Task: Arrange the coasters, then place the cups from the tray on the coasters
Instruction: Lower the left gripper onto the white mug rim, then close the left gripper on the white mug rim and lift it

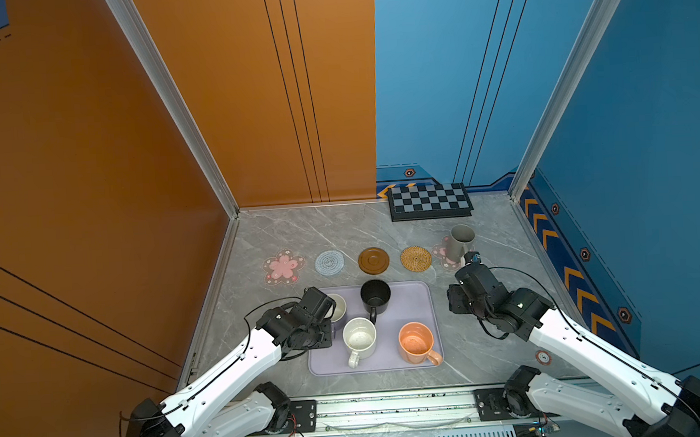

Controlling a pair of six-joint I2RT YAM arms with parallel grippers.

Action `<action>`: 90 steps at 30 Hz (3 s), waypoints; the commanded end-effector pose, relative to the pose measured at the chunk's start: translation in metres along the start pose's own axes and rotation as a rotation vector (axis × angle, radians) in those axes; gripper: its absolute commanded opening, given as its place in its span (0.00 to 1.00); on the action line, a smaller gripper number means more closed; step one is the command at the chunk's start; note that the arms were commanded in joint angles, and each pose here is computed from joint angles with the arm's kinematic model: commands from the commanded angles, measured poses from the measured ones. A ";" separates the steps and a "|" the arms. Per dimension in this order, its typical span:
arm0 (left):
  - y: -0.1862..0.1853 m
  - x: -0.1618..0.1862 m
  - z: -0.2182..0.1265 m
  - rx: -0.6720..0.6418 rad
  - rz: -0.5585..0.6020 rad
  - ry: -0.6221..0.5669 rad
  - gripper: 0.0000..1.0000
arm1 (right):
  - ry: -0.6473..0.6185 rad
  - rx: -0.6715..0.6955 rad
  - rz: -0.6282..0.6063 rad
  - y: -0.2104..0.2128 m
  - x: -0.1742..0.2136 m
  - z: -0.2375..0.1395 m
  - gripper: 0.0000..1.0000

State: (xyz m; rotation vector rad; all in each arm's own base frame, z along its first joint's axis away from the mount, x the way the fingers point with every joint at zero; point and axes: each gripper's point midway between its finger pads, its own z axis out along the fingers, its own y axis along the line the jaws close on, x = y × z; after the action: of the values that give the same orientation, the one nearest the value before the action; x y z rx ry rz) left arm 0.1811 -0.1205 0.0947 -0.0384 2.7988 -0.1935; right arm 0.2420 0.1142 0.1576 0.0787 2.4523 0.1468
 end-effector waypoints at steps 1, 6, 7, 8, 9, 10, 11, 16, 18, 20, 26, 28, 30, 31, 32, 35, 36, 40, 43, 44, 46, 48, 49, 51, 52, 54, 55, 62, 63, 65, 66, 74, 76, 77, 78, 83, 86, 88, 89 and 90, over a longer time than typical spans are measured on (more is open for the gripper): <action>-0.011 -0.008 -0.003 0.033 0.023 -0.019 0.44 | -0.032 0.021 -0.005 -0.003 -0.008 -0.005 0.60; -0.014 -0.005 -0.001 0.045 0.028 -0.009 0.44 | -0.030 0.029 -0.005 -0.004 -0.008 -0.004 0.60; -0.013 -0.005 -0.001 0.041 0.028 -0.010 0.45 | -0.030 0.031 -0.003 -0.004 -0.008 -0.004 0.61; -0.012 -0.004 0.001 0.034 0.027 -0.007 0.45 | -0.031 0.033 -0.003 -0.004 -0.009 -0.004 0.60; -0.012 -0.003 0.002 0.034 0.026 -0.004 0.45 | -0.029 0.034 -0.004 -0.003 -0.009 -0.003 0.61; -0.013 -0.003 0.003 0.039 0.025 0.000 0.45 | -0.026 0.035 -0.005 -0.003 -0.008 -0.002 0.61; -0.014 -0.003 0.004 0.045 0.026 0.002 0.45 | -0.023 0.034 -0.006 -0.003 -0.008 -0.002 0.61; -0.015 -0.005 0.007 0.037 0.024 -0.003 0.45 | -0.016 0.035 -0.007 -0.002 -0.006 0.000 0.61; -0.015 -0.005 0.009 0.035 0.026 0.000 0.45 | -0.015 0.039 -0.004 -0.003 -0.006 0.000 0.61; -0.016 -0.005 0.012 0.031 0.028 0.008 0.45 | -0.014 0.038 -0.007 -0.003 -0.005 0.000 0.61; -0.023 -0.006 0.021 0.038 0.027 0.022 0.45 | -0.012 0.041 -0.016 -0.004 -0.004 0.001 0.61; -0.024 -0.006 0.024 0.036 0.024 0.022 0.45 | -0.012 0.041 -0.021 -0.004 -0.004 0.001 0.61; -0.026 -0.007 0.027 0.036 0.024 0.024 0.45 | -0.009 0.042 -0.022 -0.005 -0.002 0.002 0.62; -0.027 -0.007 0.028 0.034 0.024 0.027 0.45 | -0.009 0.042 -0.023 -0.005 -0.002 0.002 0.61; -0.028 -0.007 0.030 0.032 0.026 0.031 0.44 | -0.007 0.042 -0.024 -0.005 -0.001 0.002 0.61; -0.028 -0.008 0.033 0.010 0.037 0.034 0.43 | -0.005 0.042 -0.026 -0.006 0.000 0.002 0.62; -0.028 -0.008 0.034 0.001 0.039 0.034 0.43 | -0.006 0.044 -0.027 -0.006 0.000 0.002 0.62; -0.027 -0.009 0.037 -0.010 0.035 0.025 0.43 | -0.005 0.050 -0.032 -0.007 0.001 0.003 0.62; -0.025 -0.011 0.036 -0.021 0.033 0.014 0.40 | -0.004 0.052 -0.036 -0.007 0.001 0.004 0.62; -0.025 -0.012 0.036 -0.023 0.033 0.011 0.38 | -0.001 0.052 -0.039 -0.007 0.001 0.004 0.62; -0.024 -0.011 0.037 -0.028 0.034 0.012 0.35 | 0.003 0.054 -0.042 -0.007 0.002 0.005 0.62; -0.022 -0.011 0.038 -0.037 0.034 0.012 0.31 | 0.006 0.053 -0.046 -0.007 0.002 0.005 0.62; -0.022 -0.011 0.039 -0.041 0.033 0.011 0.30 | 0.005 0.054 -0.045 -0.007 0.002 0.006 0.62; -0.021 -0.010 0.041 -0.044 0.032 0.013 0.29 | 0.006 0.055 -0.047 -0.007 0.003 0.006 0.62; -0.021 -0.010 0.041 -0.046 0.032 0.015 0.29 | 0.007 0.055 -0.047 -0.008 0.003 0.006 0.62; -0.020 -0.008 0.044 -0.053 0.034 0.026 0.27 | 0.007 0.054 -0.048 -0.008 0.004 0.006 0.62; -0.020 -0.008 0.045 -0.057 0.033 0.029 0.22 | 0.005 0.053 -0.047 -0.008 0.004 0.005 0.62; -0.017 -0.006 0.051 -0.084 0.034 0.045 0.03 | 0.008 0.052 -0.044 -0.009 0.005 0.005 0.63; -0.017 -0.006 0.051 -0.086 0.037 0.045 0.02 | 0.009 0.054 -0.045 -0.009 0.006 0.006 0.63; -0.016 -0.006 0.050 -0.091 0.034 0.039 0.06 | 0.010 0.053 -0.045 -0.009 0.006 0.006 0.63; -0.015 -0.006 0.050 -0.092 0.030 0.032 0.01 | 0.010 0.052 -0.045 -0.009 0.006 0.006 0.63; -0.017 -0.008 0.040 -0.057 0.045 0.001 0.00 | 0.016 0.055 -0.048 -0.009 0.007 0.007 0.63; -0.020 -0.008 0.037 -0.038 0.059 -0.002 0.00 | 0.018 0.055 -0.046 -0.009 0.008 0.007 0.63; -0.020 -0.008 0.036 -0.034 0.064 -0.002 0.00 | 0.018 0.053 -0.047 -0.009 0.008 0.008 0.63; -0.021 -0.009 0.035 -0.028 0.066 -0.004 0.00 | 0.018 0.052 -0.048 -0.009 0.008 0.007 0.63; -0.023 -0.012 0.029 -0.012 0.050 -0.017 0.00 | 0.011 0.051 -0.047 -0.009 0.007 0.006 0.63; -0.023 -0.016 0.024 -0.012 0.055 -0.034 0.00 | 0.007 0.043 -0.047 -0.008 0.006 0.004 0.63; -0.022 -0.021 0.018 -0.016 0.059 -0.049 0.00 | 0.004 0.041 -0.048 -0.009 0.007 0.003 0.63; -0.022 -0.023 0.015 -0.016 0.060 -0.059 0.00 | 0.000 0.038 -0.047 -0.009 0.007 0.002 0.63; -0.021 -0.026 0.011 -0.015 0.061 -0.072 0.00 | -0.003 0.036 -0.047 -0.010 0.007 0.002 0.63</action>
State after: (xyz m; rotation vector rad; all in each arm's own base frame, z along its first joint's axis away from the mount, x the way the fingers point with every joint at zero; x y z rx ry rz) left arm 0.1967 -0.1426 0.0712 0.0261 2.8080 -0.1505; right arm 0.2412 0.1102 0.1507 0.0546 2.4624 0.1034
